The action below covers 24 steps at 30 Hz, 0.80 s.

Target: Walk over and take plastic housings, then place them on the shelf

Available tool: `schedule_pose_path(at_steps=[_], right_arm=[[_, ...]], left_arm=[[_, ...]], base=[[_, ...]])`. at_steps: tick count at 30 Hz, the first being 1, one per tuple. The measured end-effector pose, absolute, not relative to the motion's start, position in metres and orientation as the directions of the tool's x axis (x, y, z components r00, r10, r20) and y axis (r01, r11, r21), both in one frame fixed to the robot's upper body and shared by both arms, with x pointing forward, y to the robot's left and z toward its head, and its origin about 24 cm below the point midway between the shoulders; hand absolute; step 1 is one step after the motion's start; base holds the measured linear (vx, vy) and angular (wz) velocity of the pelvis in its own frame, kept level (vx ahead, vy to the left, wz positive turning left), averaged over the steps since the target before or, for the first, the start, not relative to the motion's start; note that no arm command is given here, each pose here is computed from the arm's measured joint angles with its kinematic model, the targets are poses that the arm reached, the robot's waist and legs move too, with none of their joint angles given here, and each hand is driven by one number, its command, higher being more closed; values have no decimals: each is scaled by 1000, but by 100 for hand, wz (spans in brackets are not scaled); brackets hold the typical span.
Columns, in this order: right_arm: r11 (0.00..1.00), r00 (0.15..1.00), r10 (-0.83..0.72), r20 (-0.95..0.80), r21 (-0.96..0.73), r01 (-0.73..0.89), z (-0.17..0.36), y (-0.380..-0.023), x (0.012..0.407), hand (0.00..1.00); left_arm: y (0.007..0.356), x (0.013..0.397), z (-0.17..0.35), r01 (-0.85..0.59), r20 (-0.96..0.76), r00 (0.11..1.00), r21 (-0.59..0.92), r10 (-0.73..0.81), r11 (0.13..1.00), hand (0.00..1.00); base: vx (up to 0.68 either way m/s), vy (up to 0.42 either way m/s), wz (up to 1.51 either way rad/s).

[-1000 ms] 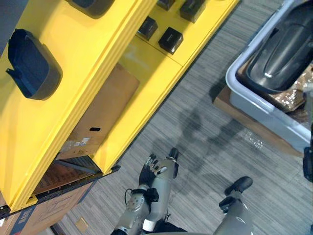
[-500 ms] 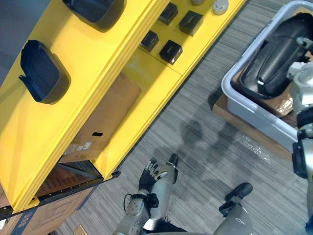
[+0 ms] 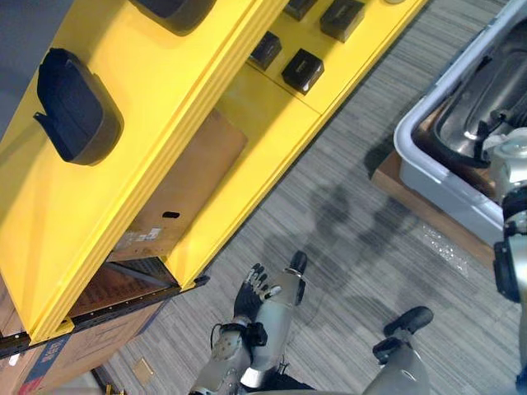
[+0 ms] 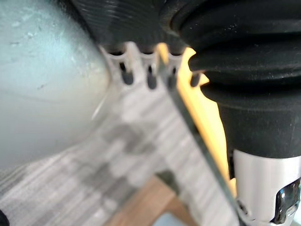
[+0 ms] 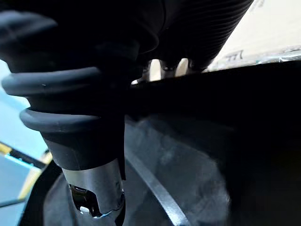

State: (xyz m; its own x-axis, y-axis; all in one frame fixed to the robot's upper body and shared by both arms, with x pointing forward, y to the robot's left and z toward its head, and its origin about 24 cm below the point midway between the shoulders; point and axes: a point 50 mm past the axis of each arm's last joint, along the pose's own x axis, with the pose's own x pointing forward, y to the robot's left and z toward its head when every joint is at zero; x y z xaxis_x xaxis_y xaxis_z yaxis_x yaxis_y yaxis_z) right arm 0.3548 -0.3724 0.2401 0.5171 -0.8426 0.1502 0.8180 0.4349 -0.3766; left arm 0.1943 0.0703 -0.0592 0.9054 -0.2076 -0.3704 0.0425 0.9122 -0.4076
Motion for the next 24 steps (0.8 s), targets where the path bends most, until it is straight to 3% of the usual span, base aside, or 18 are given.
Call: schedule_pose_path(at_steps=[5, 17, 24], right_arm=[[400, 483, -864, 141, -390, 829, 249, -386, 345, 100], [425, 469, -882, 45, -355, 833, 253, -404, 332, 100], [445, 495, -868, 27, -399, 802, 230, -394, 341, 100]], left_arm=[[68, 198, -60, 66, -365, 904, -396, -223, 916, 0], [69, 201, -60, 61, -372, 903, -386, -216, 920, 0], [78, 193, -60, 11, -378, 910, -386, -169, 922, 0]], base=[[-42, 7, 0], [0, 0, 0], [-34, 5, -3]])
